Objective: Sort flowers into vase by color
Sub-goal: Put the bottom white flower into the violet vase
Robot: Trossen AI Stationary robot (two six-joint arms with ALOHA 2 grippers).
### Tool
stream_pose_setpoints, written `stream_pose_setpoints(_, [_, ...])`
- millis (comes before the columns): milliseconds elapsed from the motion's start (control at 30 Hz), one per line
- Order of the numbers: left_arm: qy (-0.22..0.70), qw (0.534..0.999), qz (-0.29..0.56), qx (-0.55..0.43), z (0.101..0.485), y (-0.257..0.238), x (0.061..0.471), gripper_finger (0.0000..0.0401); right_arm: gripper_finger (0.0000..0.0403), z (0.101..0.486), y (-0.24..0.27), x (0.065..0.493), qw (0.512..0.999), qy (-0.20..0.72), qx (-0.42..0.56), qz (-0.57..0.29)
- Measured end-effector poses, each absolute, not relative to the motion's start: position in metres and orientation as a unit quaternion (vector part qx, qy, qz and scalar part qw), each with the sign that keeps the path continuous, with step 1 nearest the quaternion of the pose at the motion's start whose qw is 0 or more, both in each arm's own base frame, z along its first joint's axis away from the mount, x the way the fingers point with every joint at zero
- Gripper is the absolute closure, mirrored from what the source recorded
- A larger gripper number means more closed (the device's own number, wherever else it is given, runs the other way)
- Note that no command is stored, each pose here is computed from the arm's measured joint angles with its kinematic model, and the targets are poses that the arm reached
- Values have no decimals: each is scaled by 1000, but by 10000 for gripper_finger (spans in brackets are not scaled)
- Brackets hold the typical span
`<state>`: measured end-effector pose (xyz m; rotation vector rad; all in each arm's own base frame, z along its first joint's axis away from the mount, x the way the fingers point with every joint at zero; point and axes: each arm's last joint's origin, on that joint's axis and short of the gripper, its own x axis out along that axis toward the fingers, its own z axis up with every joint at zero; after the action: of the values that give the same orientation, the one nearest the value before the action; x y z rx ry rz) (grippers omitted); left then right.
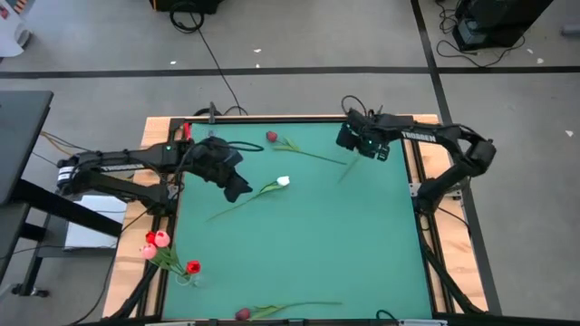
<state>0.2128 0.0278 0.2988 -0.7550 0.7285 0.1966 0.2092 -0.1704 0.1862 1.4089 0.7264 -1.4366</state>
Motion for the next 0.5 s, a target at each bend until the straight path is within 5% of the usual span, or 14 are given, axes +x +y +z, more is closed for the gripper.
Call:
stream_pose_setpoints(267, [370,880,75,-290,290,30,223,216,214,165,-188,207,433,321,639,-549])
stream_pose_setpoints(500, [443,862,85,-232,263,38,234,216,214,171,-150,262,497,277,683,-458])
